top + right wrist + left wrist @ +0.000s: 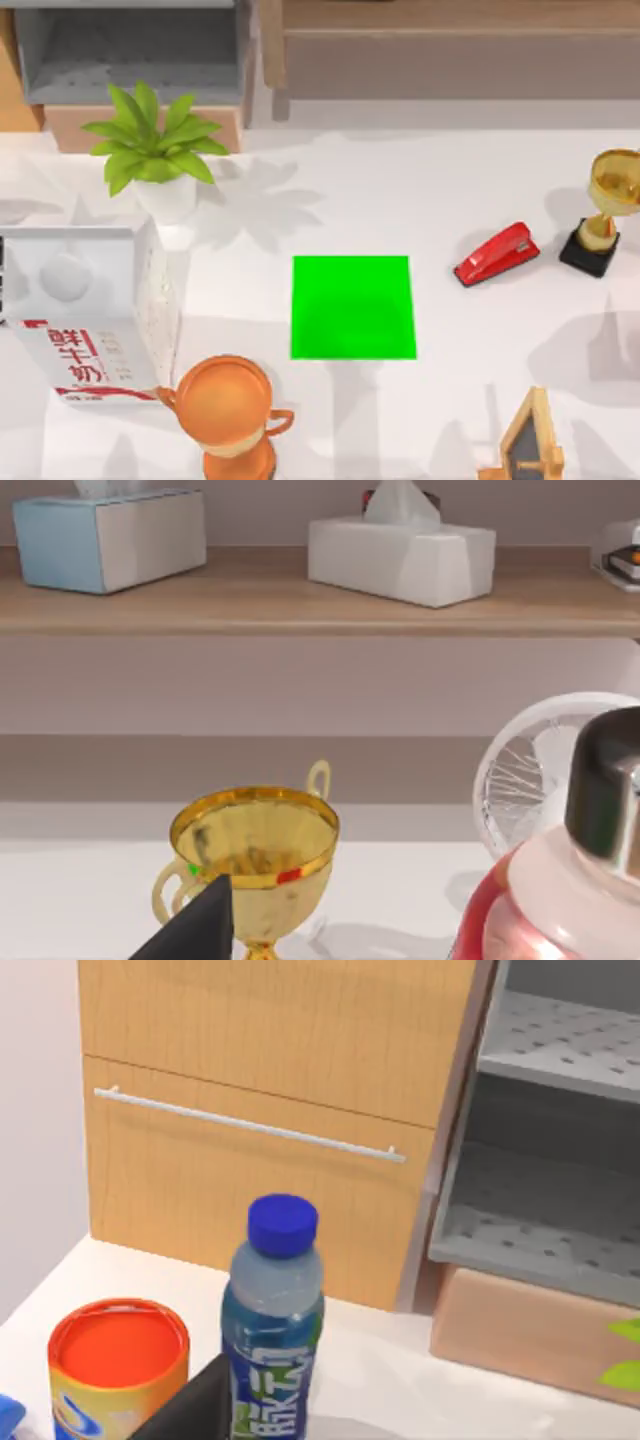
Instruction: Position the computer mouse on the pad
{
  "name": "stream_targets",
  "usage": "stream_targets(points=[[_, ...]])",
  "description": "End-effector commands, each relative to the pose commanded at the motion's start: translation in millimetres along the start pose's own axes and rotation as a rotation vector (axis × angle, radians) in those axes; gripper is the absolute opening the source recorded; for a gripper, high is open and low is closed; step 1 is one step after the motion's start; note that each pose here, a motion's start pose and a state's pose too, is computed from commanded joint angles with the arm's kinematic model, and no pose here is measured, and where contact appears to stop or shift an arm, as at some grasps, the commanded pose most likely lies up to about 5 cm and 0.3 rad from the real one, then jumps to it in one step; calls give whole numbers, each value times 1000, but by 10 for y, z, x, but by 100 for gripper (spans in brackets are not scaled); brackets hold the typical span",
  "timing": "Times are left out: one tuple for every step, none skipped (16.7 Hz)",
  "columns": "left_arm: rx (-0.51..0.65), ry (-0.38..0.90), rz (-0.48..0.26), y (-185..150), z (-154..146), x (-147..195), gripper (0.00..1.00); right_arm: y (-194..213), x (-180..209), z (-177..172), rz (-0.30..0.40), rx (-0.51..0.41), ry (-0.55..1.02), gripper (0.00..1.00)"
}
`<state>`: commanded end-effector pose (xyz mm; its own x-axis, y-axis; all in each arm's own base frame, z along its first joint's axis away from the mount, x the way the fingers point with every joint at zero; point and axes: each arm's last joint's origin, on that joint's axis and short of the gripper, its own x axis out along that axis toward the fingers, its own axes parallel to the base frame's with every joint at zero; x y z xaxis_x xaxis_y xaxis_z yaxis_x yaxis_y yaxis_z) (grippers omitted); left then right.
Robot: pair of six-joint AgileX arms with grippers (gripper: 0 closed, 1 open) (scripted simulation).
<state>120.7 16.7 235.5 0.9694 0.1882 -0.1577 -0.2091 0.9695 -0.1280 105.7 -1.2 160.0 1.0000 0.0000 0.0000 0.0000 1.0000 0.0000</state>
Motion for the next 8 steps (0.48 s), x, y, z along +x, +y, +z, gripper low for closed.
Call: stream_targets(points=[[-25, 70, 45, 19, 111, 80, 100, 0, 0, 0, 0, 0, 0, 100], [-51, 158, 93, 47, 199, 188, 100, 0, 0, 0, 0, 0, 0, 100], [-77, 259, 144, 86, 260, 318, 100, 0, 0, 0, 0, 0, 0, 100], [-104, 370, 196, 137, 294, 463, 100, 0, 0, 0, 0, 0, 0, 100], [-134, 485, 249, 199, 304, 613, 100, 0, 0, 0, 0, 0, 0, 100], [-166, 601, 301, 274, 294, 761, 100, 0, 0, 0, 0, 0, 0, 100], [-201, 714, 351, 357, 264, 899, 100, 0, 0, 0, 0, 0, 0, 100], [-238, 822, 397, 444, 218, 1018, 100, 0, 0, 0, 0, 0, 0, 100]])
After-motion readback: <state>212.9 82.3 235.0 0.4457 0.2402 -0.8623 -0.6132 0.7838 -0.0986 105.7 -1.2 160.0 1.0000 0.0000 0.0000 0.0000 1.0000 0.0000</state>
